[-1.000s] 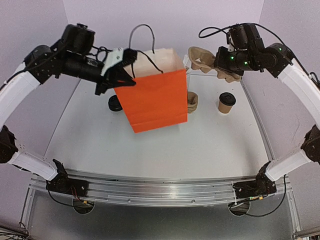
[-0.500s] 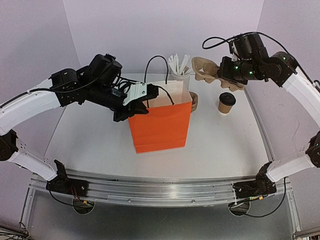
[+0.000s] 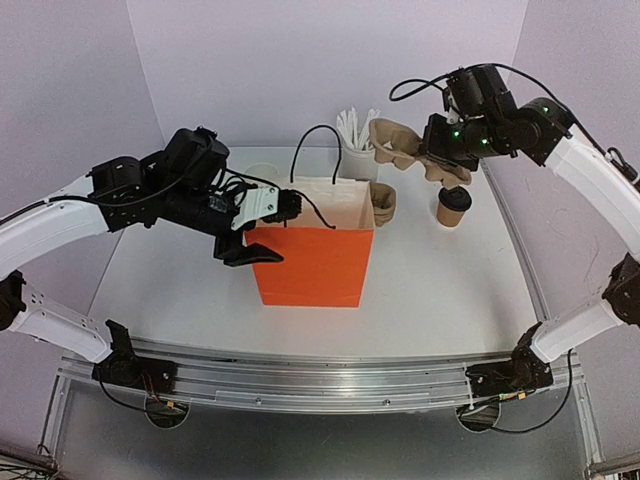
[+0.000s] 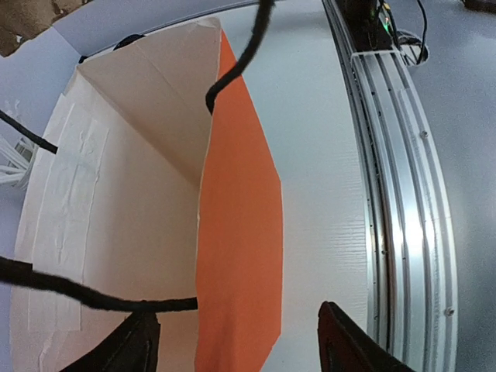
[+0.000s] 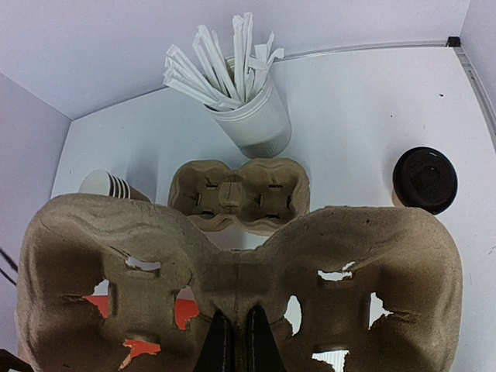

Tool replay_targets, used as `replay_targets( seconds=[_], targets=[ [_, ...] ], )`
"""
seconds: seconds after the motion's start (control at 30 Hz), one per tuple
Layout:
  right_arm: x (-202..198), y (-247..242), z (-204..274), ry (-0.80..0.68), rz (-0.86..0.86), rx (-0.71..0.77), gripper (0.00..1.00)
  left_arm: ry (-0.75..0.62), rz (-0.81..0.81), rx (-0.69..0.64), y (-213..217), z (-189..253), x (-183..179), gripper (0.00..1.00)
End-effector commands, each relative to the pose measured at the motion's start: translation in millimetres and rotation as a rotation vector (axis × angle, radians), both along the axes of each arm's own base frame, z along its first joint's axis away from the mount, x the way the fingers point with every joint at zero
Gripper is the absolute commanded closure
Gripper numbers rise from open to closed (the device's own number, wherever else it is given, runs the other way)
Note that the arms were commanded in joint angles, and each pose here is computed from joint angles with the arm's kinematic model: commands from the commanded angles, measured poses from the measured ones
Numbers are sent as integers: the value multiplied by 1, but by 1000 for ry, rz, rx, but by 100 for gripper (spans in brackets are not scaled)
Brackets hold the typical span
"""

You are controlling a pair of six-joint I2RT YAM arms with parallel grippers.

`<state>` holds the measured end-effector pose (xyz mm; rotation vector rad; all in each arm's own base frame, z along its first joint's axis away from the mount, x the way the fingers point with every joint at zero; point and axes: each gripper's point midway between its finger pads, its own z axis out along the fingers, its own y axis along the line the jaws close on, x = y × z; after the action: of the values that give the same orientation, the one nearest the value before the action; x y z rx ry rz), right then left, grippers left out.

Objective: Pack the takeout coffee

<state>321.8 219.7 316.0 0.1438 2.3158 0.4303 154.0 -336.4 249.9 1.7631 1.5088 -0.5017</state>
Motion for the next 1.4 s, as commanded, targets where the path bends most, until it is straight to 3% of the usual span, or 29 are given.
replay_targets(
  seconds=[0.0, 0.1, 0.27, 0.33, 0.4, 0.57, 0.8, 0.93, 1.1, 1.37],
  targets=[
    [5, 13, 13, -4, 14, 55, 100, -79, -52, -151, 16, 85, -18, 19],
    [6, 14, 11, -3, 9, 51, 100, -52, -65, -198, 25, 117, -30, 5],
    [6, 12, 8, 0, -3, 48, 100, 117, 31, -242, 42, 143, 4, 5],
    [5, 11, 6, 5, -6, 47, 100, 177, 143, -198, 42, 138, 34, 14],
    [4, 10, 5, 8, -6, 47, 100, 200, 208, -148, 38, 123, 59, 17],
    [1, 9, 2, 12, -4, 41, 100, 242, 257, -65, 33, 94, 100, 8],
    [-4, 5, -8, 33, -8, 35, 100, 232, 210, 31, 9, 64, 133, 10],
    [-9, 0, -13, 43, -23, 41, 100, 255, 166, 94, 7, 43, 133, 17],
    [-12, -3, -15, 48, -35, 48, 100, 287, 106, 133, 8, 24, 124, 35],
    [-10, 6, -16, 61, -17, 54, 100, 286, 103, 164, 4, 3, 132, 39]
  ],
)
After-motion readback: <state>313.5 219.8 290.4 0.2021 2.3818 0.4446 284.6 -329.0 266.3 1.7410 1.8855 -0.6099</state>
